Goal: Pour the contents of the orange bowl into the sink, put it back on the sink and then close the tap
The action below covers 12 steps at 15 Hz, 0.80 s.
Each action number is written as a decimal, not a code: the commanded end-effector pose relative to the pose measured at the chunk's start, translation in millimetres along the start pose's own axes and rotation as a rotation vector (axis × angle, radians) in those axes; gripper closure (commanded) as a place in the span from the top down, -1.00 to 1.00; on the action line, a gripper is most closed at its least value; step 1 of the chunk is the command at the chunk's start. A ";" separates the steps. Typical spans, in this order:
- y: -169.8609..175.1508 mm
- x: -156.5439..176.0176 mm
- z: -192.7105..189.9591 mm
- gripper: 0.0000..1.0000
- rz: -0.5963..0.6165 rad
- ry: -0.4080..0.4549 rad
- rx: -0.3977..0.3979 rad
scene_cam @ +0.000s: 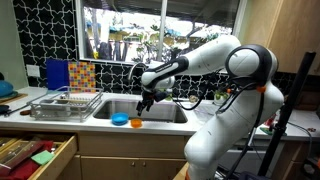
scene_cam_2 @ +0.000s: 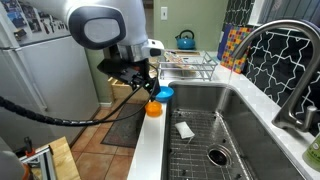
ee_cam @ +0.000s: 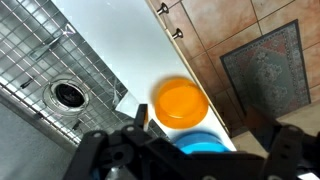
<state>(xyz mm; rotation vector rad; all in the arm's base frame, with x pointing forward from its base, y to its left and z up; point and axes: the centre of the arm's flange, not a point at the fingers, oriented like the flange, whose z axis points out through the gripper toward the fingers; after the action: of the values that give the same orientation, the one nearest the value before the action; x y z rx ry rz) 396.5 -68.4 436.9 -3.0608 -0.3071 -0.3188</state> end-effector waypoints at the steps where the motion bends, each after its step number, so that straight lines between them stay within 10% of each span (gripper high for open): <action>1: 20.7 19.1 36.9 1.00 0.040 -0.061 -0.037; 12: 48.4 40.6 85.8 0.96 0.148 -0.081 -0.038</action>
<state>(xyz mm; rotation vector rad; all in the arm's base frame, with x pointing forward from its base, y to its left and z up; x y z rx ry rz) 451.2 -97.4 371.2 -3.1191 -0.1393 -0.2004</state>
